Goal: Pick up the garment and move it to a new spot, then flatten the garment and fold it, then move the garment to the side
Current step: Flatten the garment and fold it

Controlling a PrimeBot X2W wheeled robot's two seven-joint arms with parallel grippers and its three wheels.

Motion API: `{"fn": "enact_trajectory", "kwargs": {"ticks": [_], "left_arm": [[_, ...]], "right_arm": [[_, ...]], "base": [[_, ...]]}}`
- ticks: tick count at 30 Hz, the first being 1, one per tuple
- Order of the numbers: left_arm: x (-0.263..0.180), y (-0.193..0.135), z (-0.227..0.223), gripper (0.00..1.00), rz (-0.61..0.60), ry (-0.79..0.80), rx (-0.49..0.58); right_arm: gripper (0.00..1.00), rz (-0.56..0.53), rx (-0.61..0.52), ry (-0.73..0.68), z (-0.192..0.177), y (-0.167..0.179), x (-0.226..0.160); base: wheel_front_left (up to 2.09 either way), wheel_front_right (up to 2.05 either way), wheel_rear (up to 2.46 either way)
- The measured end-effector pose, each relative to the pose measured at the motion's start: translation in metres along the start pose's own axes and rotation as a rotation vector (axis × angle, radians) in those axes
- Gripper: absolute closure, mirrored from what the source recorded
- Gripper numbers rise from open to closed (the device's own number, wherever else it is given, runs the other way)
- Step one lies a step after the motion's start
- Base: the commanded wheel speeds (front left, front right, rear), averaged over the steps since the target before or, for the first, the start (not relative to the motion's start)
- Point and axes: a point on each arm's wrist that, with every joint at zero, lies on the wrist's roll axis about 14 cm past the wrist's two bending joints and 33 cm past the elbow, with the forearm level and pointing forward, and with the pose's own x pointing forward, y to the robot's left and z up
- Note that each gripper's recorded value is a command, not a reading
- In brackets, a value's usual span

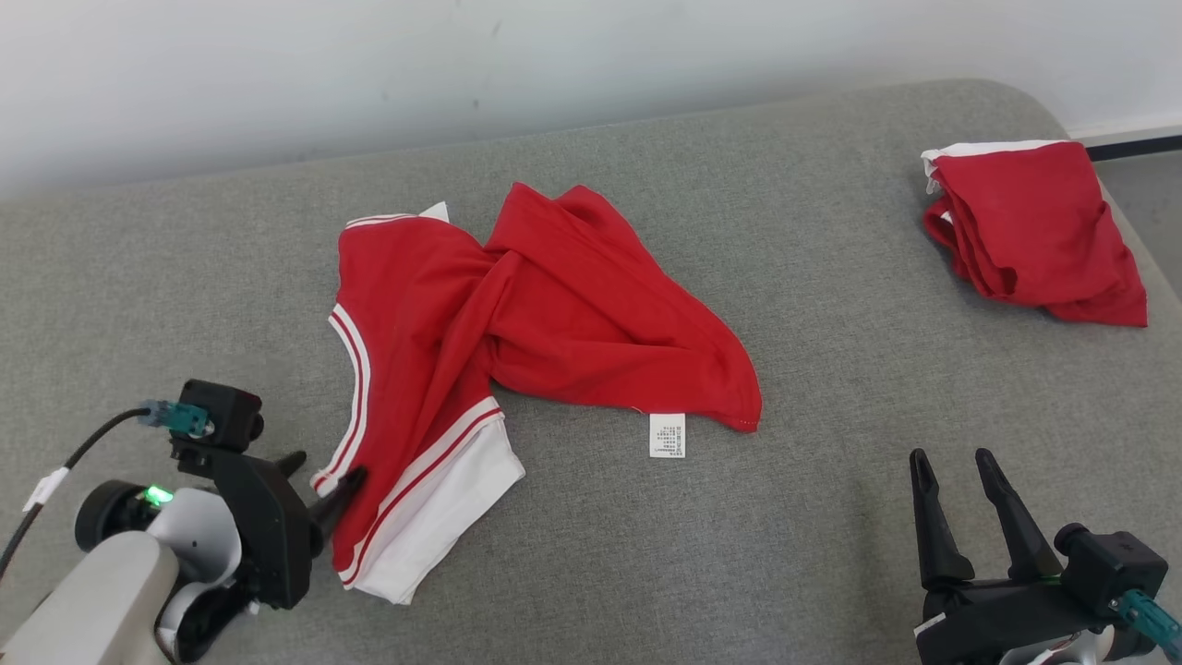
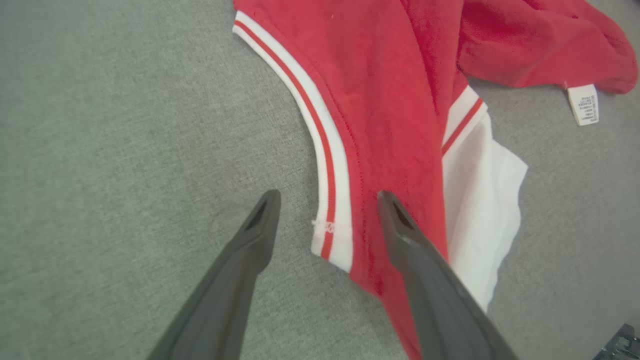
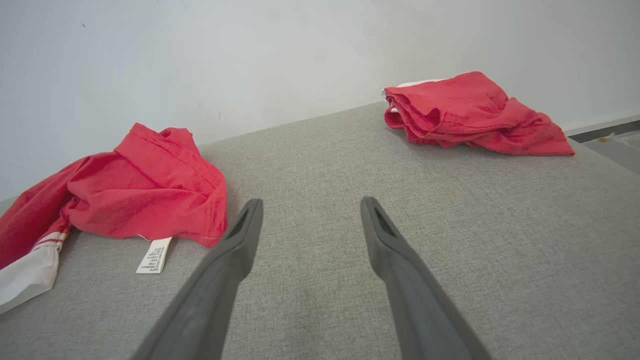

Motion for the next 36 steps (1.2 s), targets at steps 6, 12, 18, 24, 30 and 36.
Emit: {"fn": "enact_trajectory", "kwargs": {"ticks": [6, 12, 18, 24, 30, 36], "left_arm": [[0.005, -0.010, -0.033, 0.00, -0.025, 0.141, -0.012], [0.010, -0.011, -0.030, 1.00, -0.027, 0.119, -0.010], [0.008, 0.011, 0.032, 1.00, 0.032, -0.101, 0.030], [0.003, 0.036, 0.074, 1.00, 0.107, -0.263, 0.030], [0.007, 0.054, 0.078, 0.55, 0.172, -0.313, 0.066], [0.007, 0.062, 0.082, 0.00, 0.219, -0.409, 0.132]], "right_arm": [[0.00, -0.005, -0.003, 0.004, -0.001, -0.002, 0.001], [0.00, -0.008, -0.004, -0.003, 0.001, -0.003, 0.002], [0.00, -0.016, -0.010, -0.012, 0.005, -0.007, 0.002], [0.00, -0.020, -0.012, -0.009, 0.004, -0.009, 0.002], [0.00, -0.027, -0.015, -0.008, 0.004, -0.012, 0.003], [0.00, -0.036, -0.015, -0.005, 0.003, -0.014, 0.003]], "base": [[0.00, 0.00, 0.00], [0.00, 0.00, 0.00], [0.00, 0.00, 0.00], [0.00, 0.00, 0.00], [0.00, 0.00, 0.00], [0.00, 0.00, 0.00]]}}
